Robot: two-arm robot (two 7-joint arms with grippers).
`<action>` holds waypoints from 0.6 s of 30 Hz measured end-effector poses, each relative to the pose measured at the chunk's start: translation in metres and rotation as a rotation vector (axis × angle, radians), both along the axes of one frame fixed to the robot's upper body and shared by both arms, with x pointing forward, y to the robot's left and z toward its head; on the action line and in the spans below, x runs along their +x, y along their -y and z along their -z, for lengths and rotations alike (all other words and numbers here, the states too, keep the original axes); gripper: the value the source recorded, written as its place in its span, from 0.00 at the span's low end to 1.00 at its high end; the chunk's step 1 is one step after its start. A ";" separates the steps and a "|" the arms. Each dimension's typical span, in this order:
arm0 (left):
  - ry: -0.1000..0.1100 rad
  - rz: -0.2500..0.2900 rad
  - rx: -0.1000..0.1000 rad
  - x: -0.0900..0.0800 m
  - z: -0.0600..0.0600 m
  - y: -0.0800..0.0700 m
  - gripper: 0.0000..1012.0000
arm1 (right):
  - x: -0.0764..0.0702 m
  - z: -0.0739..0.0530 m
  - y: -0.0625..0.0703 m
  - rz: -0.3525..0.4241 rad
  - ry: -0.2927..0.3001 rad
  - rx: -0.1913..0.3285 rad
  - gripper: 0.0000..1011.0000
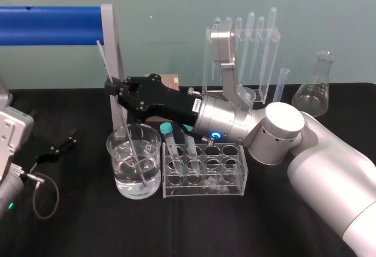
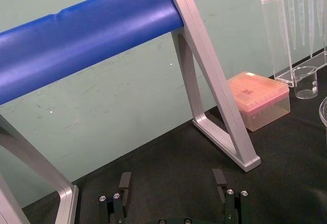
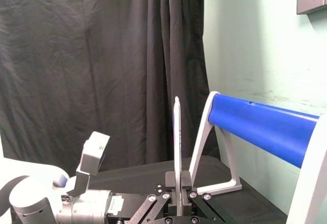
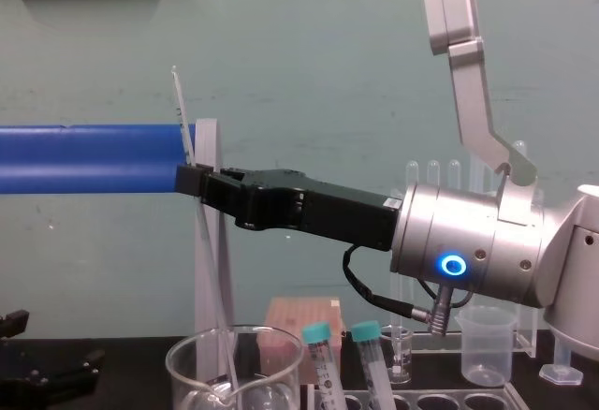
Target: Hold the thermometer with one hand and immerse one end into the beaker, then reinsert it into the test tube rack.
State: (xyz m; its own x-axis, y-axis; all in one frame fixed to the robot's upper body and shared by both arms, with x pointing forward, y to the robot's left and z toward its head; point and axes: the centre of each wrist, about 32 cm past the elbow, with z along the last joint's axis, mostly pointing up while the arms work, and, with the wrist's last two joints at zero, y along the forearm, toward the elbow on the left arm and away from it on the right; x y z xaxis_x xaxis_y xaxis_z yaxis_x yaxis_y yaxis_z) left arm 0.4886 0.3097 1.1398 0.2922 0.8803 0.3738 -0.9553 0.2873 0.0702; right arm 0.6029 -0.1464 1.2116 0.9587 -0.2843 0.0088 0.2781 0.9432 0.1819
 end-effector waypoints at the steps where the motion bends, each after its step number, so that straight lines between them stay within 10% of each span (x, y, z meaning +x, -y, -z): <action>1: 0.000 0.000 0.000 0.000 0.000 0.000 1.00 | 0.000 0.000 0.000 0.000 0.000 0.000 0.05; 18: 0.000 0.000 0.000 0.000 0.000 0.000 1.00 | 0.000 0.000 -0.001 -0.003 -0.002 -0.002 0.05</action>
State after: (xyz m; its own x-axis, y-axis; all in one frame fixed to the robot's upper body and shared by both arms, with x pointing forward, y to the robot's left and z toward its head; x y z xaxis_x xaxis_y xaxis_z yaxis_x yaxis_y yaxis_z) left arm 0.4886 0.3097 1.1398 0.2923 0.8803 0.3737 -0.9553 0.2873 0.0703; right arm 0.6026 -0.1454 1.2117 0.9594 -0.2819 0.0071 0.2762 0.9443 0.1790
